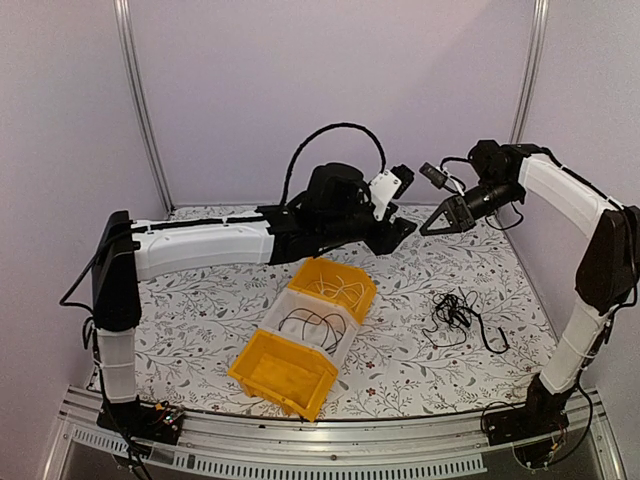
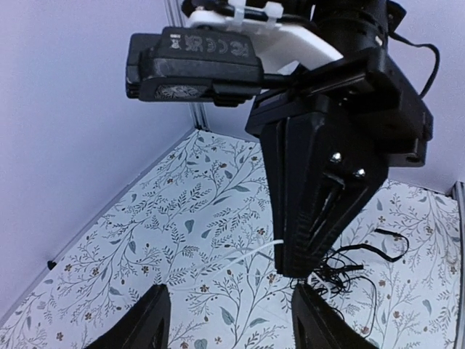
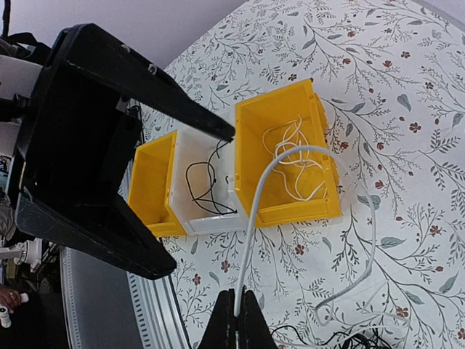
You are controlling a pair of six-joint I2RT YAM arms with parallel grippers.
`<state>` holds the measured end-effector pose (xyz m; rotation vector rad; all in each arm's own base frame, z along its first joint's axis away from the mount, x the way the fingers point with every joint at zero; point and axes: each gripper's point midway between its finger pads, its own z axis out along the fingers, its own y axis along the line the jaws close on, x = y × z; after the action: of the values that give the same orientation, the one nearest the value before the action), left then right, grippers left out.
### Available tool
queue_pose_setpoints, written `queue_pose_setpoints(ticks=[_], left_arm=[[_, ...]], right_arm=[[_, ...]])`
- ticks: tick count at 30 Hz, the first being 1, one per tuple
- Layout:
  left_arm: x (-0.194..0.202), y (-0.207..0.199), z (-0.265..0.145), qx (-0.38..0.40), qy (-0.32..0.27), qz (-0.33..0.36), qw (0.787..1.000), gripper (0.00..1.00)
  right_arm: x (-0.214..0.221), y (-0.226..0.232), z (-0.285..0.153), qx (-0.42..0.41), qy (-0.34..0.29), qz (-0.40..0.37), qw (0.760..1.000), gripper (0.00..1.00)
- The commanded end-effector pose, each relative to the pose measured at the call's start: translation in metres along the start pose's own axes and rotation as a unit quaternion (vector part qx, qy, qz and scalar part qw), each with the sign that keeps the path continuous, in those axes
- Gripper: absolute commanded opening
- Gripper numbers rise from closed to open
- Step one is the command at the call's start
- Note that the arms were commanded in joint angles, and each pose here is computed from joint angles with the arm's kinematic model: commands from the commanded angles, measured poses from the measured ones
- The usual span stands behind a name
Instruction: Untangle the cables
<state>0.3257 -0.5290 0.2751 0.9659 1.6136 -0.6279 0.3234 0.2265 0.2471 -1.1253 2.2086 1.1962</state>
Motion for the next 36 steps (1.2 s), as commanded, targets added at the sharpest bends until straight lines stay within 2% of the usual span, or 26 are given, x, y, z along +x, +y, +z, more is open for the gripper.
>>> queue_pose_setpoints(ticks=[1,6,13,16,22,28,29,31,34,36], left_arm=[[0.002,0.013,0.007,-0.071,0.017,0.076,0.994,0.6],[0.003,0.021,0.007,-0.101,0.018,0.112,0.988,0.62],[0.0,0.004,0.013,-0.07,-0.011,0.162,0.984,0.56],[-0.003,-0.006,0.014,-0.06,-0.027,0.187,0.98,0.42],[-0.011,-0.003,0.008,-0.065,-0.038,0.175,0.982,0.0],[-0.04,0.008,-0.008,-0.078,-0.065,0.114,0.988,0.0],[-0.043,0.008,-0.009,-0.076,-0.065,0.106,0.989,0.0],[-0.052,0.01,-0.012,-0.078,-0.067,0.092,0.99,0.0],[-0.061,0.015,-0.015,-0.086,-0.069,0.07,0.991,0.0],[-0.063,0.019,-0.016,-0.095,-0.063,0.063,0.991,0.0]], right_arm=[[-0.007,0.029,-0.008,-0.021,-0.006,-0.04,0.999,0.0],[-0.007,0.036,-0.004,-0.029,0.0,-0.046,0.999,0.0],[-0.008,0.05,0.001,-0.049,0.008,-0.05,0.998,0.0],[-0.006,0.054,0.003,-0.065,0.007,-0.042,0.997,0.0],[-0.006,0.053,0.008,-0.084,0.001,-0.032,0.996,0.0],[-0.012,0.037,0.011,-0.061,-0.011,-0.043,0.997,0.01],[-0.014,0.034,0.012,-0.058,-0.014,-0.043,0.997,0.04],[-0.018,0.027,0.016,-0.053,-0.023,-0.05,0.997,0.17],[-0.023,0.023,0.022,-0.065,-0.038,-0.044,0.996,0.3],[-0.027,0.023,0.025,-0.079,-0.047,-0.043,0.995,0.35]])
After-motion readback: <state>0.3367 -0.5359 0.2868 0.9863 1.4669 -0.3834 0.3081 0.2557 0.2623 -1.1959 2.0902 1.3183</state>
